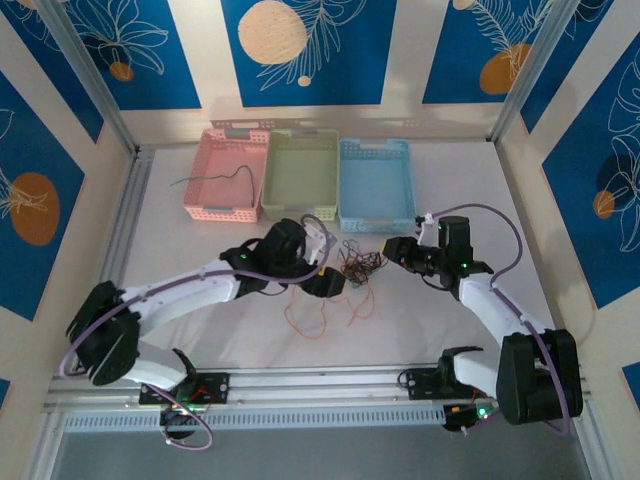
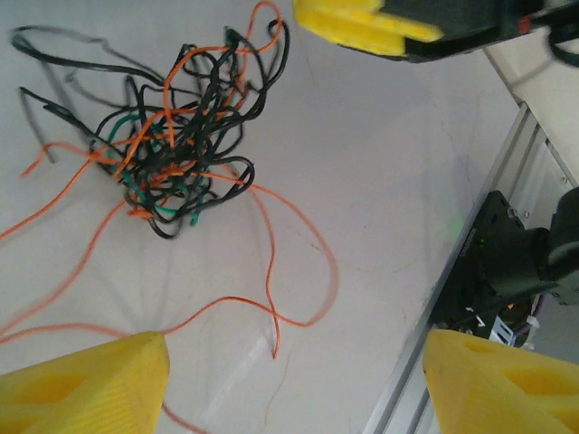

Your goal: Untangle the cables

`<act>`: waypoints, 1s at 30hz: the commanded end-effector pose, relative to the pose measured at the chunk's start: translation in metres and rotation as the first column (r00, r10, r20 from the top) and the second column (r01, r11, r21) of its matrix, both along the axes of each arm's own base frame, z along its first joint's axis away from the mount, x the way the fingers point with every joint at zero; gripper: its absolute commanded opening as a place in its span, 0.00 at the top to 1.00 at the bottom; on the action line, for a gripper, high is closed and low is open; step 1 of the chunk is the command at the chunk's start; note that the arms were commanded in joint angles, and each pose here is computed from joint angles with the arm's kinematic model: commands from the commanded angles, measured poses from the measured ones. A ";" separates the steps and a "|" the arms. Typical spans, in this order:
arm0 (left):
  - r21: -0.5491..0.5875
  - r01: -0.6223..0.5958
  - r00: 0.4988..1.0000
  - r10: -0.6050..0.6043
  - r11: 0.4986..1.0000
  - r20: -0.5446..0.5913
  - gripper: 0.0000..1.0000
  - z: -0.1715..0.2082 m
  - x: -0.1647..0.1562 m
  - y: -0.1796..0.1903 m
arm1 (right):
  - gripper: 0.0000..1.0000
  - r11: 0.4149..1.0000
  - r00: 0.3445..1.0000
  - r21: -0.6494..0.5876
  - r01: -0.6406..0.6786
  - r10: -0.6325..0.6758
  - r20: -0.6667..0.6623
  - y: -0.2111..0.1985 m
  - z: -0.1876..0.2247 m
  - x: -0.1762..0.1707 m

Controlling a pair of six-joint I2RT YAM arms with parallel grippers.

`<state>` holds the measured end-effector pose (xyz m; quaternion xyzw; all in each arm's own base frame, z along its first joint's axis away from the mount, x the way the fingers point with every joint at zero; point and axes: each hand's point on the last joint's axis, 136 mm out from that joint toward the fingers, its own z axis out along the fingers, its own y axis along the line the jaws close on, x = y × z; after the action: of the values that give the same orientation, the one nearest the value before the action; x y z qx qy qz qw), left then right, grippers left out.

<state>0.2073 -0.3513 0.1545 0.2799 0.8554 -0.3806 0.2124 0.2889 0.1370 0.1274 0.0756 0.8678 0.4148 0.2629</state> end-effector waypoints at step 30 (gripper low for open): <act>0.122 0.000 0.994 -0.013 0.992 0.111 0.24 -0.013 -0.013 -0.030 | 0.62 0.989 0.971 -0.137 -0.047 0.013 -0.238 0.002 -0.053 -0.049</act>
<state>0.1854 -0.3997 0.1215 0.3385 0.8604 -0.3190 0.2080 0.2559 0.1332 0.0877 0.0902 0.9133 0.3493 0.1891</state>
